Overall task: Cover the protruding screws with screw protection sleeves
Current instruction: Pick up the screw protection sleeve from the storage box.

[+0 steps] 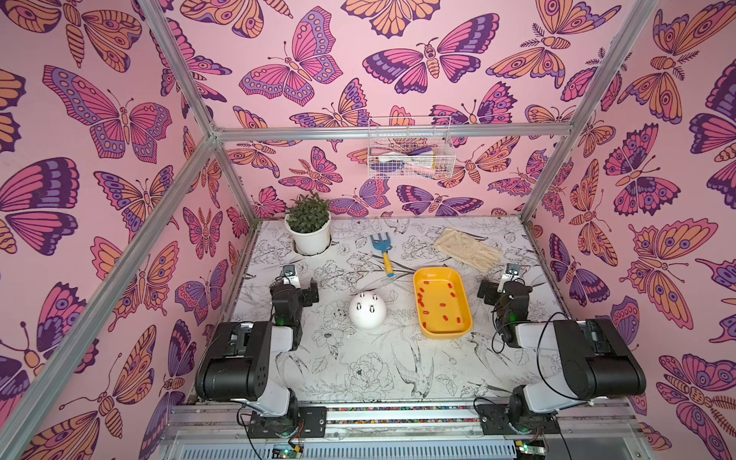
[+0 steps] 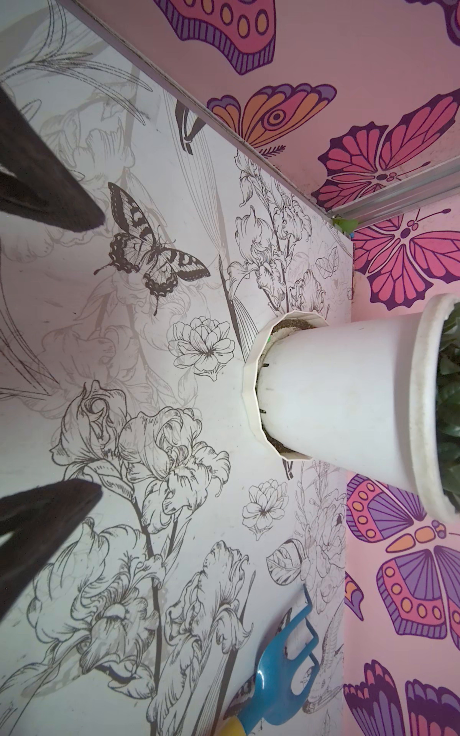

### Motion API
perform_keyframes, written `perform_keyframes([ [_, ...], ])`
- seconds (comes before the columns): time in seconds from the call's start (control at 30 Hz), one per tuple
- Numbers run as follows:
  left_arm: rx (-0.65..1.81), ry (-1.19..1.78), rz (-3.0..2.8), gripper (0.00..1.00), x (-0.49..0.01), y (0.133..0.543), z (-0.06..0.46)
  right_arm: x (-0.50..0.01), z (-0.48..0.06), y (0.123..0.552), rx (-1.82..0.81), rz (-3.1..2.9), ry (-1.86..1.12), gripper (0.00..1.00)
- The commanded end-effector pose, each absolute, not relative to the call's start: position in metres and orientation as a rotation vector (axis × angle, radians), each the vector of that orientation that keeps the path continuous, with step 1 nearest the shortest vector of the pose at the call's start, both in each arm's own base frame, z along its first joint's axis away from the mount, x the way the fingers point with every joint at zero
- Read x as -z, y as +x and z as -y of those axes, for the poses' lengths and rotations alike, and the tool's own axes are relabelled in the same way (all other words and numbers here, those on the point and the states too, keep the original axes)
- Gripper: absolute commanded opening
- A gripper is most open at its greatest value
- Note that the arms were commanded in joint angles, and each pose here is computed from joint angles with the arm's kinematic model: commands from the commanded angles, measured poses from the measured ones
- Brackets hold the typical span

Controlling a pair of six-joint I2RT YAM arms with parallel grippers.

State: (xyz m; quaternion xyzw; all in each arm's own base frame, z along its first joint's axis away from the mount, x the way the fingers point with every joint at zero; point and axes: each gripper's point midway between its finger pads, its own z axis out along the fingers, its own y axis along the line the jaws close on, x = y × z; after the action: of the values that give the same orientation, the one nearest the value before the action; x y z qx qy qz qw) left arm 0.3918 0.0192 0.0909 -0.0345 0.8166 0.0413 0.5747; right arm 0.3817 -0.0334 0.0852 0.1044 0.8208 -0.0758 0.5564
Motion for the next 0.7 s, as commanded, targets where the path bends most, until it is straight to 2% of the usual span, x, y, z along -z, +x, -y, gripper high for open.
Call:
perform_keyframes([
  [0.0,-0.108,-0.075,-1.910,0.99,-0.090,0.392,-0.019,-0.098,0.034,0.388,0.178,-1.906,0.244,1.00],
  [0.27,-0.122,-0.092,-1.897,0.99,-0.093,0.390,-0.022,-0.098,0.035,0.387,0.176,-1.904,0.248,1.00],
  [0.37,-0.155,-0.148,-1.840,0.99,-0.115,0.385,-0.031,-0.109,0.038,0.389,0.191,-1.879,0.273,1.00],
  [0.4,-0.169,-0.168,-1.859,0.99,-0.109,0.373,-0.034,-0.110,0.041,0.389,0.215,-1.917,0.284,1.00],
  [0.53,-0.179,-0.196,-1.807,0.99,-0.137,0.362,-0.038,-0.120,0.058,0.381,0.314,-2.122,0.441,0.99],
  [0.67,-0.137,-0.346,-1.744,0.99,-0.164,0.350,-0.048,-0.128,0.067,0.368,0.340,-2.190,0.609,1.00],
])
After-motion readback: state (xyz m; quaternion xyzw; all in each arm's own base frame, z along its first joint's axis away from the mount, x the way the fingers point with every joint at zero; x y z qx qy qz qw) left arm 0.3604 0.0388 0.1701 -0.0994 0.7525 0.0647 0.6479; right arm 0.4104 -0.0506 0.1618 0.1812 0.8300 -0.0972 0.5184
